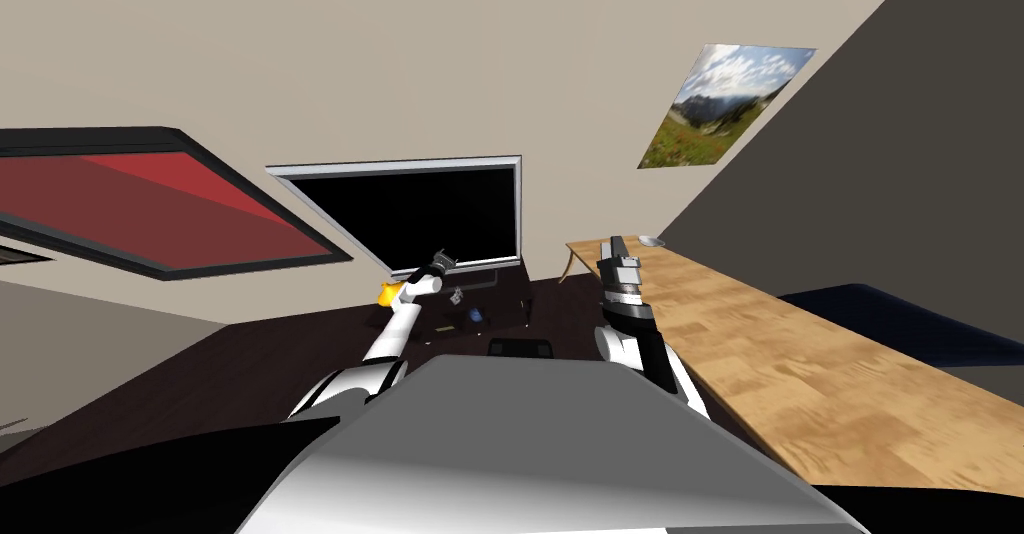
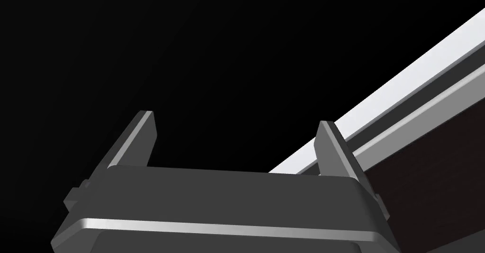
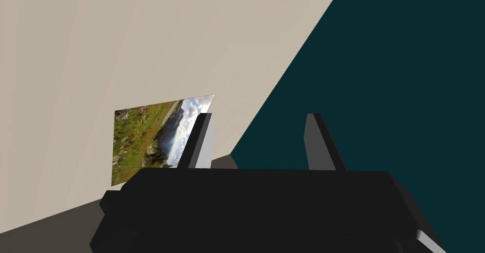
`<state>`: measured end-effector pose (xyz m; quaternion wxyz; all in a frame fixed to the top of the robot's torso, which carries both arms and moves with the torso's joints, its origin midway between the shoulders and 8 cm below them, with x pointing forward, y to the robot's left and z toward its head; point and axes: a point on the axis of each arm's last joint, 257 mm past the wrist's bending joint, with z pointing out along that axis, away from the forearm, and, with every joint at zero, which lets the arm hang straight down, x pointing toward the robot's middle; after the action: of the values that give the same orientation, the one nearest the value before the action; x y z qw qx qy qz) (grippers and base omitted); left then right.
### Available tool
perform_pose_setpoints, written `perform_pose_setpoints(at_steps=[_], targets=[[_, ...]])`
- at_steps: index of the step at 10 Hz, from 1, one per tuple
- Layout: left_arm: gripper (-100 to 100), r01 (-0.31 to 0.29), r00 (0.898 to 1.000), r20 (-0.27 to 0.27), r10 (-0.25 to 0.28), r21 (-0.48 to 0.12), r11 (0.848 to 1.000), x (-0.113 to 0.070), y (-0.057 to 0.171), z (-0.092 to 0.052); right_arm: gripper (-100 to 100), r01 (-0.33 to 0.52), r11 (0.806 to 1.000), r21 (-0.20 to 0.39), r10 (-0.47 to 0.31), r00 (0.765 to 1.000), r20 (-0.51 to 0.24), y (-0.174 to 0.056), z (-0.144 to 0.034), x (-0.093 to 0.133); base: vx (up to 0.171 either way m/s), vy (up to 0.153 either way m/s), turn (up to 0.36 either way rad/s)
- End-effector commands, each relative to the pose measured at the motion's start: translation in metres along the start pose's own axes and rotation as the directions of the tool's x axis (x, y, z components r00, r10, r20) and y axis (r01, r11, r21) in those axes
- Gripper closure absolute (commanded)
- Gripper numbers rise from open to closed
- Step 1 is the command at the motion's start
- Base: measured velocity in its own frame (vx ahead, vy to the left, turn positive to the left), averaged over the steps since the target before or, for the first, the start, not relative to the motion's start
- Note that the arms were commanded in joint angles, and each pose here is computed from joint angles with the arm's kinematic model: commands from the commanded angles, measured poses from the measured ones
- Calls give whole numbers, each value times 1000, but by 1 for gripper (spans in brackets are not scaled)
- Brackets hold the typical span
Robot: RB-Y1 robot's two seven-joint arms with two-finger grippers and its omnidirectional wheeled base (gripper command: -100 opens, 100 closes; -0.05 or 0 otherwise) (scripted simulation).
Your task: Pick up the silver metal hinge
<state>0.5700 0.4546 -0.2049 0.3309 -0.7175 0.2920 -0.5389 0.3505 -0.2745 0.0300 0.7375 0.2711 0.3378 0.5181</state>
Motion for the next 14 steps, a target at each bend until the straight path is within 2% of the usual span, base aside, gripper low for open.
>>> perform_pose_setpoints(at_steps=[1,2,3,4,5,6,7,8,9,10,11,12,13,14], targets=[[-100,32,998,46,-29,-46,998,-16,11,3,0,0,1000,0,0,1000,0,0,0,0,19,-16,-22],[-100,82,994,71,-77,-65,995,-20,10,9,0,0,1000,0,0,1000,0,0,0,0,19,-25,-24],[-100,88,991,106,-78,-94,992,-33,20,9,0,0,1000,0,0,1000,0,0,0,0,19,-20,-18],[-100,137,984,128,-123,-107,985,-34,18,14,0,0,1000,0,0,1000,0,0,0,0,26,-15,-20],[-100,147,977,172,-122,-138,980,-50,30,12,0,0,1000,0,0,1000,0,0,0,0,21,-13,-13],[-100,199,964,207,-166,-147,969,-57,31,16,0,0,1000,0,0,1000,0,0,0,0,22,-18,-10],[-100,206,958,236,-163,-169,964,-65,39,13,0,0,1000,0,0,1000,0,0,0,0,20,-16,-9],[-100,207,956,243,-162,-176,962,-67,41,13,0,0,1000,0,0,1000,0,0,0,0,9,-7,2],[-100,262,935,293,-201,-189,946,-77,46,14,0,0,1000,0,0,1000,0,0,0,0,16,-13,-6],[-100,269,928,316,-196,-206,941,-83,52,11,0,0,1000,0,0,1000,0,0,0,0,22,-12,-7],[-100,317,908,350,-231,-210,925,-86,53,13,0,0,1000,0,0,1000,0,0,0,0,24,-16,-1],[-100,330,893,389,-224,-229,916,-99,64,8,0,0,1000,0,0,1000,0,0,0,0,23,-15,-1],[-100,381,862,437,-256,-226,897,-110,69,7,0,0,1000,0,0,1000,0,0,0,0,28,-16,4],[-100,390,852,462,-248,-243,888,-114,76,2,0,0,1000,0,0,1000,0,0,0,0,24,-14,3]])
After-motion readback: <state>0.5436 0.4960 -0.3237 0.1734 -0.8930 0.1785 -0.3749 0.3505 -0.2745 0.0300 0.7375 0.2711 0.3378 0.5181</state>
